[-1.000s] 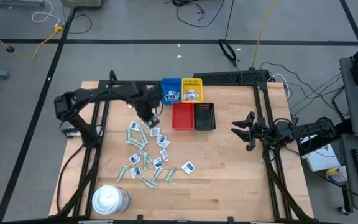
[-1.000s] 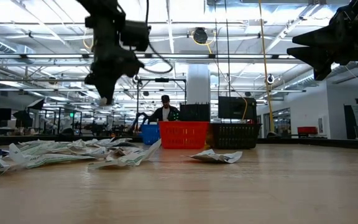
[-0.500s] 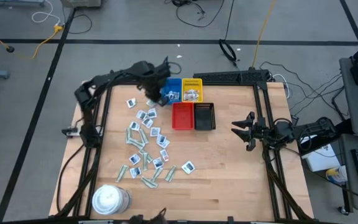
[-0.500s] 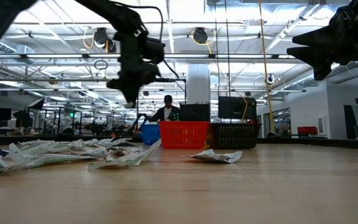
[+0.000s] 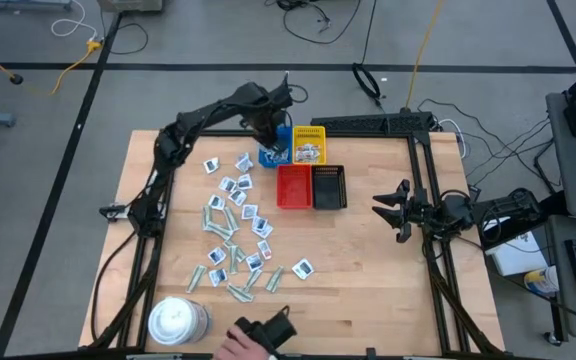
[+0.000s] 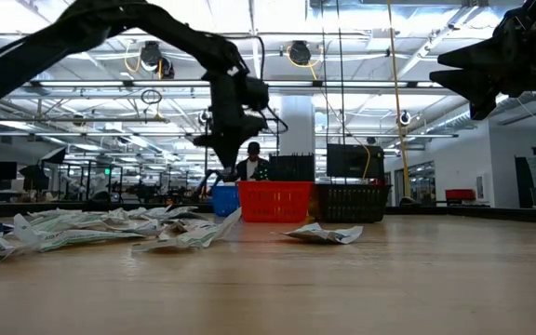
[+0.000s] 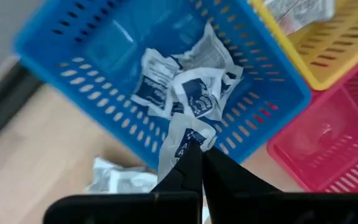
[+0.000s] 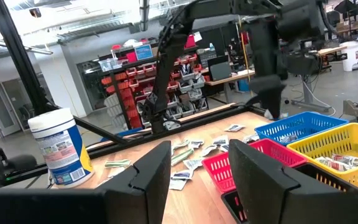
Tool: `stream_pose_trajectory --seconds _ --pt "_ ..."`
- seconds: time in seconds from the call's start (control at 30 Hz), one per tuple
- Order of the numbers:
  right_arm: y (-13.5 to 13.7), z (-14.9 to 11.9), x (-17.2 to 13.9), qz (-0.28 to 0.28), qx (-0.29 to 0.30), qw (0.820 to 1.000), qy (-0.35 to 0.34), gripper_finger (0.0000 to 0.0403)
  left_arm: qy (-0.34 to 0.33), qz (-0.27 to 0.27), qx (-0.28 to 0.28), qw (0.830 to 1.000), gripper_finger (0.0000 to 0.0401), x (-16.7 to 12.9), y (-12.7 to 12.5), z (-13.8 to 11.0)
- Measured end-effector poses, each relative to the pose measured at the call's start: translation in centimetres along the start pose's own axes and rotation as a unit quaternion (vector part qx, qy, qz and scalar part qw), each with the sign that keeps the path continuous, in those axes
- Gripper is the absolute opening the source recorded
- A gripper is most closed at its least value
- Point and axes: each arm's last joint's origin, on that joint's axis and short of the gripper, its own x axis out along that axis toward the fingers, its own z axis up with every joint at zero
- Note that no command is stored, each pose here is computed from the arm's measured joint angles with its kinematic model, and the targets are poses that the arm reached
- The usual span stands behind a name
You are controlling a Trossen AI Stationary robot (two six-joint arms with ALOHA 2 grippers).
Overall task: Pick & Place First Aid Supplies
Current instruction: Put the alcohol pad into the blue bin
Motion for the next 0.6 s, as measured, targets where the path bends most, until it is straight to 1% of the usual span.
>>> stream_pose_trajectory --seconds 0.17,0.27,0.33,0.47,0.6 --pt "0.0 0.0 0.0 0.000 0.000 1.000 0.000 0.0155 0.014 0.003 0.005 1.000 0.0001 2.7 -0.1 0.8" --pt "0.0 0.0 0.0 0.000 0.000 1.000 0.000 0.0155 0.018 0.003 0.013 1.000 0.0010 3.1 -0.2 0.8" --pt "0.0 0.0 0.0 0.000 0.000 1.000 0.000 0.0155 0.014 0.007 0.017 1.000 0.0024 3.0 -0.2 0.9" --pt "0.0 0.0 0.0 0.000 0.000 1.000 0.000 0.0155 0.014 -0.003 0.045 0.999 0.0071 3.0 -0.3 0.9" --pt "0.0 0.0 0.0 0.000 0.000 1.000 0.000 0.0155 0.013 -0.003 0.047 0.999 0.0136 3.0 -0.3 0.9"
